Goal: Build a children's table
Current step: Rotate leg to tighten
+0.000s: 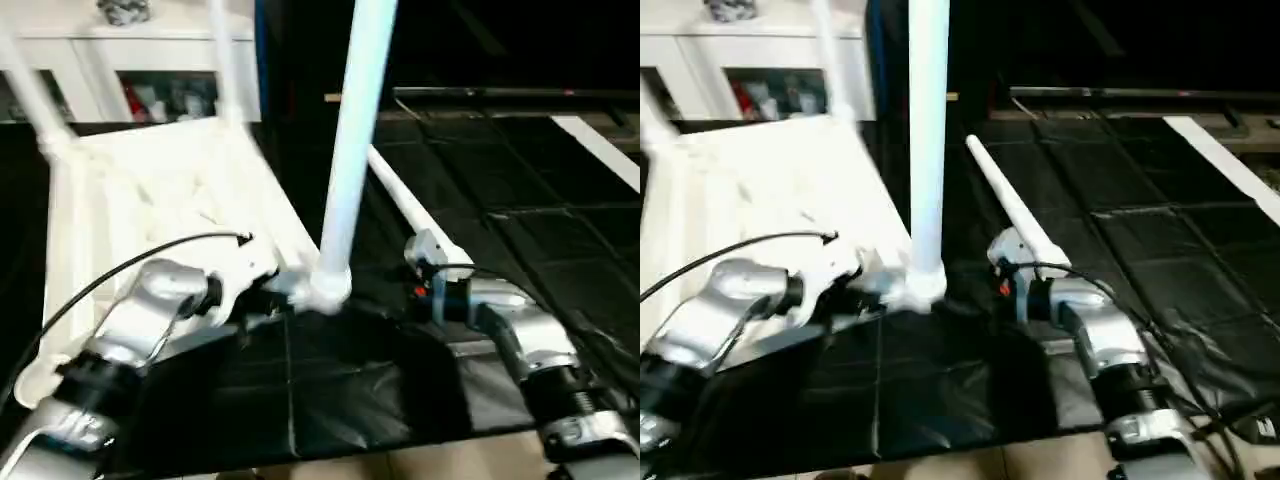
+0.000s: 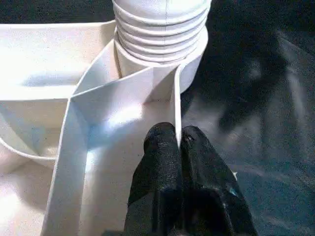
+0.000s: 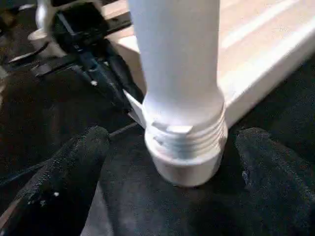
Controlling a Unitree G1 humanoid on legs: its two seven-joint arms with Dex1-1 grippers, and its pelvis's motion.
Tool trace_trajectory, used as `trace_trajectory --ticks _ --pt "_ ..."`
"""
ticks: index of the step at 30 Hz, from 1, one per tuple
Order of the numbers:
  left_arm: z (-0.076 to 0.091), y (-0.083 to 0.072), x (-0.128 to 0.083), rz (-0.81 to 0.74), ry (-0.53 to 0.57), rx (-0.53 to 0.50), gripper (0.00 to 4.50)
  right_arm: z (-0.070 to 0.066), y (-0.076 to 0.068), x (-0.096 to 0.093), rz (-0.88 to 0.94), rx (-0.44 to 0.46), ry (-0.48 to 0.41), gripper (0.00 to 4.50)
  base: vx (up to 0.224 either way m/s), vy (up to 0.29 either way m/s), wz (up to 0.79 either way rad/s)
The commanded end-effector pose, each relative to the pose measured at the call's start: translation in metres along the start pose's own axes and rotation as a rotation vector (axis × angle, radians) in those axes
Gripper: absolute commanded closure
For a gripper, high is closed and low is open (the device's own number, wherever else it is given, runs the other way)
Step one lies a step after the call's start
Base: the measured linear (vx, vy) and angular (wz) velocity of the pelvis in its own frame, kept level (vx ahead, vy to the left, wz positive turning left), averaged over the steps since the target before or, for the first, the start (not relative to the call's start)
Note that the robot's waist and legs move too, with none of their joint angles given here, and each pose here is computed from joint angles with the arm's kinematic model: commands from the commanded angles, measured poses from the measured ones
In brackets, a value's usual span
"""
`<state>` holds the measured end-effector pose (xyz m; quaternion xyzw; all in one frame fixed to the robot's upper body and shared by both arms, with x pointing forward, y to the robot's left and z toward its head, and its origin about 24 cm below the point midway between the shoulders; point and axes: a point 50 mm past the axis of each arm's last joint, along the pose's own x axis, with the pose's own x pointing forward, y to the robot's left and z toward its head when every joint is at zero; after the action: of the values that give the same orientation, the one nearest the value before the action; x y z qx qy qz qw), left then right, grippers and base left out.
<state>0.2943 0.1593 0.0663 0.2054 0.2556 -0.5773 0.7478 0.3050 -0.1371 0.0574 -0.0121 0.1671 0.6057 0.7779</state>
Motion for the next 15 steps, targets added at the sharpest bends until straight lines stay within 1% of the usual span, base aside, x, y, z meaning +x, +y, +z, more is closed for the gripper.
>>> trace_trajectory --ticks 1,5,8,15 --pt "0.012 -0.01 0.007 -0.112 -0.016 0.092 4.5 0.007 0.001 0.0 0.037 -0.048 0.02 0.07 0.0 0.0 0.0" --pt "0.009 -0.011 0.005 -0.152 0.009 0.117 4.5 0.01 -0.002 0.006 0.032 -0.101 0.044 0.07 0.0 0.0 0.0" --pt "0.008 -0.011 0.004 -0.17 0.021 0.135 4.5 0.01 -0.002 0.01 0.059 -0.122 0.059 0.07 0.0 0.0 0.0" --pt "0.008 -0.011 0.004 -0.18 0.026 0.151 4.5 0.008 0.001 0.015 0.115 -0.121 0.074 0.07 0.0 0.0 0.0"
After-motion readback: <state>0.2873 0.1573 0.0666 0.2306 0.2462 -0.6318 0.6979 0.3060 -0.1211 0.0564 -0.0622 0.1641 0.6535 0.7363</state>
